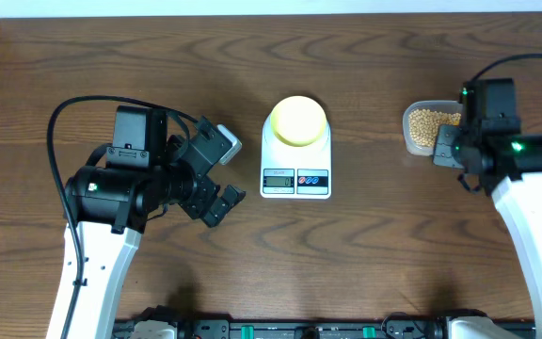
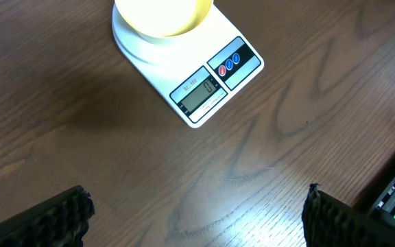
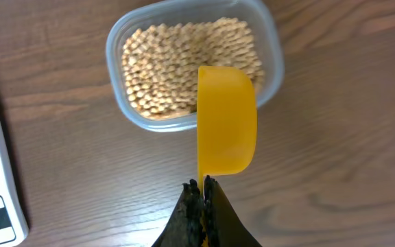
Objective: Scoop item into bowl and weigh 50g on scale
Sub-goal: 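Dip the scoop into the soybeans with the right gripper and scoop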
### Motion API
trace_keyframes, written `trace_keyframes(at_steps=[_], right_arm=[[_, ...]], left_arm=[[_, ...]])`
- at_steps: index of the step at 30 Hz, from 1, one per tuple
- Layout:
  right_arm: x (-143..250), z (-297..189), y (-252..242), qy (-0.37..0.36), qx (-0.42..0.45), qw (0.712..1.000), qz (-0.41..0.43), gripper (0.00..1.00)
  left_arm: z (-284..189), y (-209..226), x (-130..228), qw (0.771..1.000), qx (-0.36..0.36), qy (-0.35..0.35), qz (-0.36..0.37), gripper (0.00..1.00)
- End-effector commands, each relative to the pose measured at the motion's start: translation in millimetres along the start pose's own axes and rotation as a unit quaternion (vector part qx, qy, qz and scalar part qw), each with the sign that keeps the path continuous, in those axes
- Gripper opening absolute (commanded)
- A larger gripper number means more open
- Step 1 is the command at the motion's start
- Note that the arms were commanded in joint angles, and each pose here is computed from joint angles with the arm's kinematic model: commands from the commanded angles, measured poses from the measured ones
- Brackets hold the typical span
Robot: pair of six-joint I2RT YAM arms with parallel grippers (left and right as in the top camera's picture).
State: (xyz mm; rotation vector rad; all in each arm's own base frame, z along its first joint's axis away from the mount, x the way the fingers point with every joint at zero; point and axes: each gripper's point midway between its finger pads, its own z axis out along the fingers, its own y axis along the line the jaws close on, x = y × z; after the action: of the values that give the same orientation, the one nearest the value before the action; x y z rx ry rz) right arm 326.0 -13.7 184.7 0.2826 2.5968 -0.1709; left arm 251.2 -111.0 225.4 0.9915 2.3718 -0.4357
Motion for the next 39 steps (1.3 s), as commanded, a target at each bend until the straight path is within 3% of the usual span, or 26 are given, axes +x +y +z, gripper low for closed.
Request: trace_keyframes(at_steps=[1,20,39], right_arm=[[-10.7,-23.0,-27.4,-0.04,0.058,0.998,0.005,0.01],[-23.2,-9.5,-23.1,-0.048,0.063,0.996,-0.033,0.01],[-22.3,87.6,-0.1,0.018,0.066,0.995,-0.071,0.01]], left_arm=[[0.1,1.2,2.0,1.0,-0.003,0.003,0.001,1.0],[0.1,1.2,2.0,1.0,-0.003,0.003,0.001,1.0],[0.1,1.2,2.0,1.0,-0.003,0.003,0.001,1.0]])
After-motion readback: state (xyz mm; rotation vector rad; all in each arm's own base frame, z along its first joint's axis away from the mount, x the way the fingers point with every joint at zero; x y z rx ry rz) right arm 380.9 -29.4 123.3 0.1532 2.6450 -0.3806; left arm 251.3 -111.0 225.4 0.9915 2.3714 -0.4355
